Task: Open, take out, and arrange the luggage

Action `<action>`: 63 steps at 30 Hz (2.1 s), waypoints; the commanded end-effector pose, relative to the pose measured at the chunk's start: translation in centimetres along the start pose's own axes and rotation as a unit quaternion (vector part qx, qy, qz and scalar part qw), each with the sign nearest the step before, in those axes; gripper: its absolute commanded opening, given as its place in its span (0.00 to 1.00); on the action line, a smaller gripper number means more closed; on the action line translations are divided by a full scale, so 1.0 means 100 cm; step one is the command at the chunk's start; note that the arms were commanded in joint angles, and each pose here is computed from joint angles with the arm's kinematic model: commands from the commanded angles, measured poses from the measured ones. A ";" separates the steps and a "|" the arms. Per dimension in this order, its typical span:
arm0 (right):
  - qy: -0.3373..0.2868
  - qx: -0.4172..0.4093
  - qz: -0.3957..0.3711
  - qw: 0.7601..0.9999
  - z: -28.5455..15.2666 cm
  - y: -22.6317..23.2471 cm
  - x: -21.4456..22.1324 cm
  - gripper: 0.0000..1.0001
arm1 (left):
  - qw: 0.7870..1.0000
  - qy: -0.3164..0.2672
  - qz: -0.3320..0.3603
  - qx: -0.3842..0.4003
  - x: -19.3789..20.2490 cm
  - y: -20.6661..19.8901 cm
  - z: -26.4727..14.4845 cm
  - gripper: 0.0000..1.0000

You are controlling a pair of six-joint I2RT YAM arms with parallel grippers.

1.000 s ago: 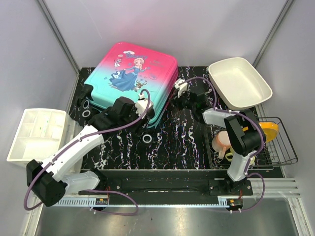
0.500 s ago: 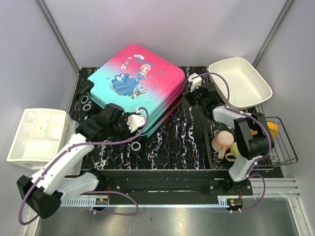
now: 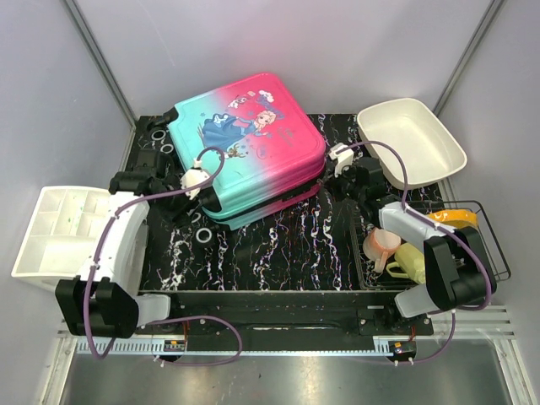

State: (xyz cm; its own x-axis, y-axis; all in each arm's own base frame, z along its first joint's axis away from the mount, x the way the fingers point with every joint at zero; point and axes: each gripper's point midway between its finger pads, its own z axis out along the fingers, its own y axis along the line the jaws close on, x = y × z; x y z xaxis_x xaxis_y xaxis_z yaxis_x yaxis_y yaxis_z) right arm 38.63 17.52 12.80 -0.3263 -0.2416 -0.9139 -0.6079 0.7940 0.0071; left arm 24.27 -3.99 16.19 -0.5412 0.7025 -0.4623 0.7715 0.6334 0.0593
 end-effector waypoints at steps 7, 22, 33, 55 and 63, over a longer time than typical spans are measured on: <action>-0.027 0.151 -0.054 0.987 0.020 -0.100 -0.044 0.00 | 0.998 0.024 -0.007 -0.051 0.010 0.042 0.012 0.00; -0.098 0.088 -0.066 0.989 0.049 -0.146 -0.086 0.00 | 0.998 0.042 -0.001 -0.047 0.030 0.059 0.016 0.00; -0.136 -0.122 0.021 0.983 0.100 -0.100 -0.117 0.00 | 0.998 0.043 0.007 -0.039 0.025 0.080 0.022 0.00; -0.065 -0.272 0.036 0.959 0.079 0.013 -0.069 0.00 | 0.913 -0.258 -0.310 -0.062 -0.128 0.132 -0.103 0.99; -0.043 -0.310 0.020 0.949 0.030 0.080 -0.041 0.00 | 0.893 -0.185 -0.406 -0.063 -0.102 0.183 -0.034 0.99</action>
State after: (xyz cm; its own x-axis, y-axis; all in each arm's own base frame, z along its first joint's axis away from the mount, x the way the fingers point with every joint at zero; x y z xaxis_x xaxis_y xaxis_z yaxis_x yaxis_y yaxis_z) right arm 45.31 21.46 12.69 -0.3502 -0.1237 -0.9285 -0.8105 0.5369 0.2342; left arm 40.51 0.77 27.10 -0.7180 -0.0723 -0.6923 0.2049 0.9286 -0.3095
